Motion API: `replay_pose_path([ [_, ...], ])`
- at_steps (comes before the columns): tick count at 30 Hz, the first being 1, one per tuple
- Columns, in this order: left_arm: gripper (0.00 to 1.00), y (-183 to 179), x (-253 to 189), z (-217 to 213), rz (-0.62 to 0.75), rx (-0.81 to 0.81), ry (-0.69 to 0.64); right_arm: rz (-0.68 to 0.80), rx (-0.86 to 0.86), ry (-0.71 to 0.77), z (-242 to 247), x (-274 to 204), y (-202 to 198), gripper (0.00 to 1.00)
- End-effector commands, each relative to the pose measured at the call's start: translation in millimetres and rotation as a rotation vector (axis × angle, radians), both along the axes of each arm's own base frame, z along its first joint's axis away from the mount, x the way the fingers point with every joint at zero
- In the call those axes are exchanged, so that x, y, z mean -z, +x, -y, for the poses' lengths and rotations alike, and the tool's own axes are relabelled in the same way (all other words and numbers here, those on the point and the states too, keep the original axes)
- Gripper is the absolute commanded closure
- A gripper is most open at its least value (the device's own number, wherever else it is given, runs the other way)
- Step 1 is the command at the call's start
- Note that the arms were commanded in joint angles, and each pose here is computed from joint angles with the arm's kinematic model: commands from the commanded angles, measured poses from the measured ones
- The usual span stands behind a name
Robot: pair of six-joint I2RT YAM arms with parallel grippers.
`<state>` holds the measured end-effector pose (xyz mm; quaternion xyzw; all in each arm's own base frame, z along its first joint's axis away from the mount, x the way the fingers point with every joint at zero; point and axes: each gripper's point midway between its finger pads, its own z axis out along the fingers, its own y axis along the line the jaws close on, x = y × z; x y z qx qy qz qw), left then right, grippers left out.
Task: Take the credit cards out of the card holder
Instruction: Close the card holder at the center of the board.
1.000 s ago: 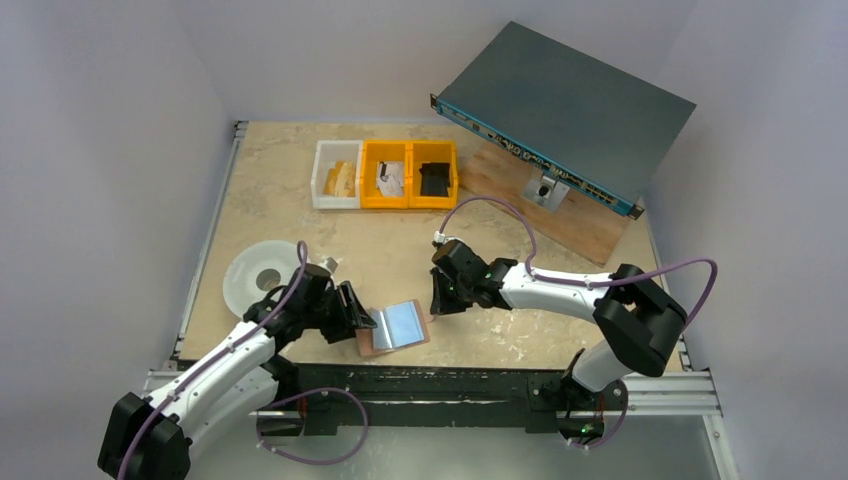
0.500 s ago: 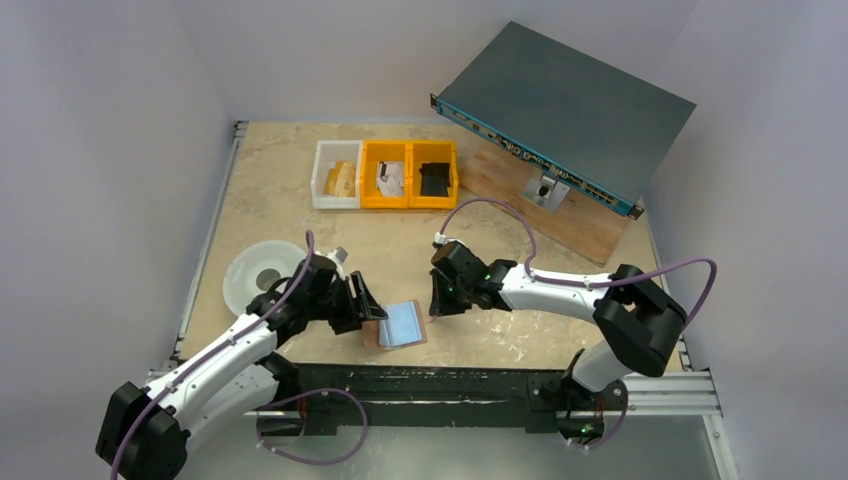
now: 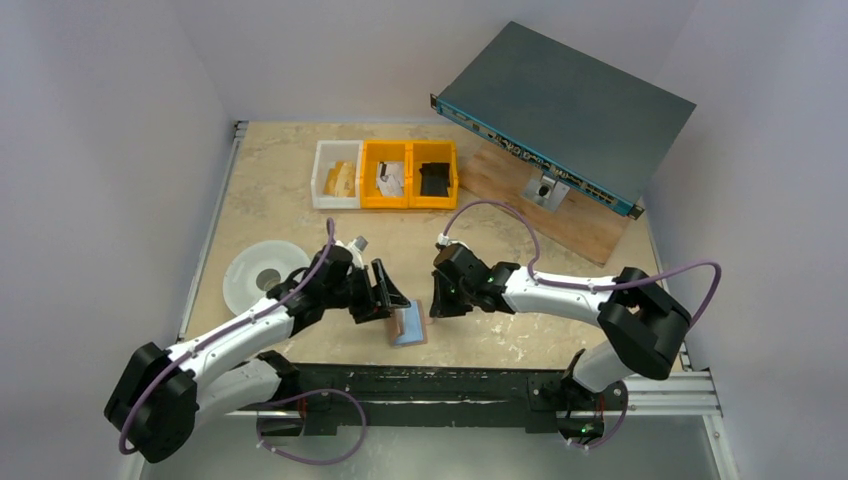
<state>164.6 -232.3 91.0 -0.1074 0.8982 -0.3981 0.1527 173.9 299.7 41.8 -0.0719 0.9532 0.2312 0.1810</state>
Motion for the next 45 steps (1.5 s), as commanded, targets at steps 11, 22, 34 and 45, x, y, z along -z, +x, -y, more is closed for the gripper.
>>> replay_pose_path([
  [11,0.21,31.9,13.5,38.9,-0.038,-0.02,-0.084,0.006,0.035,0.067,-3.7,-12.4,-4.2,1.0],
  [22,0.09,20.6,56.8,18.8,-0.19,-0.081,0.093,0.005,0.041,0.106,-11.2,-20.4,-3.8,1.0],
  [34,0.0,17.1,47.3,25.7,-0.189,-0.013,0.077,-0.053,0.023,0.161,-47.6,2.6,-14.0,1.0],
  [45,0.0,18.6,30.3,29.5,-0.152,0.025,0.06,-0.093,0.089,0.145,-40.5,20.4,-17.3,0.87],
])
